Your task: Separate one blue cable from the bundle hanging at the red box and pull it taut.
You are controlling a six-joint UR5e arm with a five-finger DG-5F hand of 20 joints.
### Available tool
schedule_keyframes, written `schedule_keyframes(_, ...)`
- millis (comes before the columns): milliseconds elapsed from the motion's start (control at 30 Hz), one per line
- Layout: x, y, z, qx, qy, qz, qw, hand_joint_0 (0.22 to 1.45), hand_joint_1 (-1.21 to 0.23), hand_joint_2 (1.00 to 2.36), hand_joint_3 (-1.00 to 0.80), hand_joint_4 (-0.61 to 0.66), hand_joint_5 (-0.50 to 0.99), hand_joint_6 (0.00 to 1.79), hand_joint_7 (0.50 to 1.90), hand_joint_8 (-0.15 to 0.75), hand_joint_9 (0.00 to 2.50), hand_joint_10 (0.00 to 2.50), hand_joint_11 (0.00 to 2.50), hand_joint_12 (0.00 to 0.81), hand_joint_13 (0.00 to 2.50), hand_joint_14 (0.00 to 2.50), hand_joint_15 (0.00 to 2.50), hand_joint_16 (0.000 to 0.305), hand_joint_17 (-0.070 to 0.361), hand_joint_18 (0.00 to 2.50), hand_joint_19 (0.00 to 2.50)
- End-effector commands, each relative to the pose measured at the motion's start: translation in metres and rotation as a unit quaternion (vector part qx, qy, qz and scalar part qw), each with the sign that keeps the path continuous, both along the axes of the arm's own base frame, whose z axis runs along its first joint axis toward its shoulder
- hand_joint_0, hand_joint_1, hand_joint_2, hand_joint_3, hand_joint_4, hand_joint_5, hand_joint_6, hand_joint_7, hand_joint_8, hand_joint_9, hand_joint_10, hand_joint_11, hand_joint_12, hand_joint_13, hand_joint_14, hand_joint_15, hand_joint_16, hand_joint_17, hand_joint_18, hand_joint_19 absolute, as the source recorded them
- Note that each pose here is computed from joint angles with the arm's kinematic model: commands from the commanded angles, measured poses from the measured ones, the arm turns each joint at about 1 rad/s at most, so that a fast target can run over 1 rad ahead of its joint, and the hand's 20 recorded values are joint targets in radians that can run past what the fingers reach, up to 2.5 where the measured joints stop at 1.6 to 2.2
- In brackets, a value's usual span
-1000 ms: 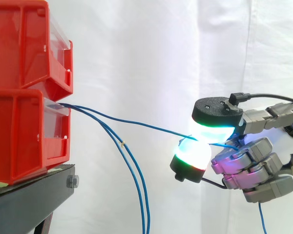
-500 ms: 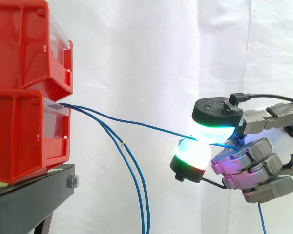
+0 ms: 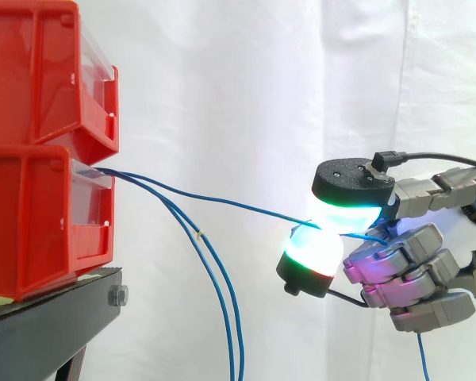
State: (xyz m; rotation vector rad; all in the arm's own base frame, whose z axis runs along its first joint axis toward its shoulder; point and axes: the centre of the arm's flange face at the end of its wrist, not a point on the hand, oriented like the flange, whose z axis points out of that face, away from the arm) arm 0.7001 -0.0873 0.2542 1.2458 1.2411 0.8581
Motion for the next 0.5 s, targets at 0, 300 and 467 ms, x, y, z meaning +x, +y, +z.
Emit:
schedule_keyframes(0,0.0,0.0004,0.0008,-0.001,0.0,0.0,1.0,0.68,-0.77,1.0,-0.03,-0.18,-0.13,0.93,1.22,0.375,0.76,2.5,1.1,0.405,0.95,2.5,1.23,0.053,0.12,1.43,1.49)
schedule_keyframes(300,0.0,0.0004,0.0008,0.0,-0.001,0.0,1.0,0.68,-0.77,1.0,-0.03,-0.18,-0.13,0.92,1.23,0.375,0.76,2.5,1.09,0.401,0.94,2.5,1.24,0.053,0.119,1.4,1.43)
schedule_keyframes(467,0.0,-0.0006,-0.0002,-0.001,0.0,0.0,1.0,0.68,-0.77,1.0,-0.03,-0.18,-0.13,0.93,1.22,0.373,0.76,2.5,1.11,0.398,0.93,2.5,1.26,0.053,0.119,1.41,1.45)
